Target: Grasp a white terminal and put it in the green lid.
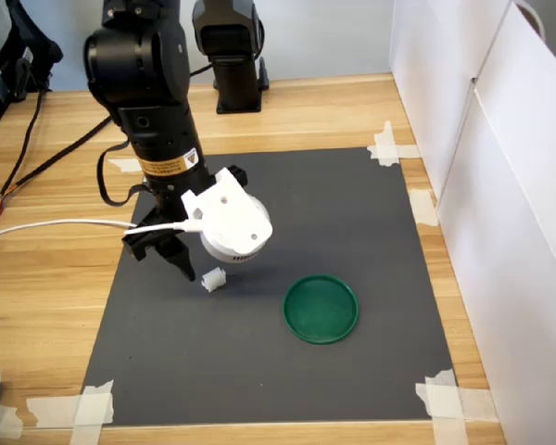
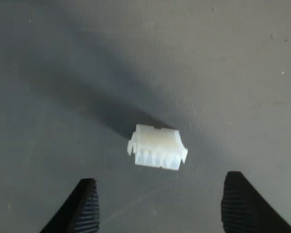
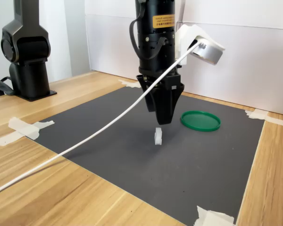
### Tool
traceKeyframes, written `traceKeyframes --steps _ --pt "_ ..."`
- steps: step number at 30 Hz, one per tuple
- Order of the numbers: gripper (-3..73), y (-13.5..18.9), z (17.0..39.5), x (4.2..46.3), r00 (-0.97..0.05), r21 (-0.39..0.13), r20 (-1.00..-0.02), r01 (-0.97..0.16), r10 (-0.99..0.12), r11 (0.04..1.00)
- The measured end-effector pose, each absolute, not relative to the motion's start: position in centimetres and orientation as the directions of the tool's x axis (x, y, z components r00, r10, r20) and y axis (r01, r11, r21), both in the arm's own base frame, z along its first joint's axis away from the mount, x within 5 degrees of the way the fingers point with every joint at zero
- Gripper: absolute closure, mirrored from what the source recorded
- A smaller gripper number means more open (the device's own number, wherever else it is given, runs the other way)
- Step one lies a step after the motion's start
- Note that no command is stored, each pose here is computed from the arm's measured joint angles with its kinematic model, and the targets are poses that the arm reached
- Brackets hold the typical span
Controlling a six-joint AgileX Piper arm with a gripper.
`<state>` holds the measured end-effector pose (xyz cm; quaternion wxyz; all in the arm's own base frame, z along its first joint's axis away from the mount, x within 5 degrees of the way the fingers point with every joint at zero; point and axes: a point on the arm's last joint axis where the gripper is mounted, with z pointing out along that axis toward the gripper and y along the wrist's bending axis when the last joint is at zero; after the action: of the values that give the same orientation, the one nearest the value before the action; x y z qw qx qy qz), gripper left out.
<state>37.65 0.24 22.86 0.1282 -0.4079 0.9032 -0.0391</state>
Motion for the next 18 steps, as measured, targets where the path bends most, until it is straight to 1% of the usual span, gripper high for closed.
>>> traceKeyframes --steps 8,12,18 --pt "7.2 0.2 20.9 38.3 -0.641 -0.151 -0.177 -0.732 -0.746 0.665" --pt "7.2 0.2 20.3 38.6 -0.646 -0.151 -0.178 -0.727 -0.742 0.67" --pt "7.2 0.2 19.2 38.8 -0.662 -0.131 -0.162 -0.721 -0.732 0.681"
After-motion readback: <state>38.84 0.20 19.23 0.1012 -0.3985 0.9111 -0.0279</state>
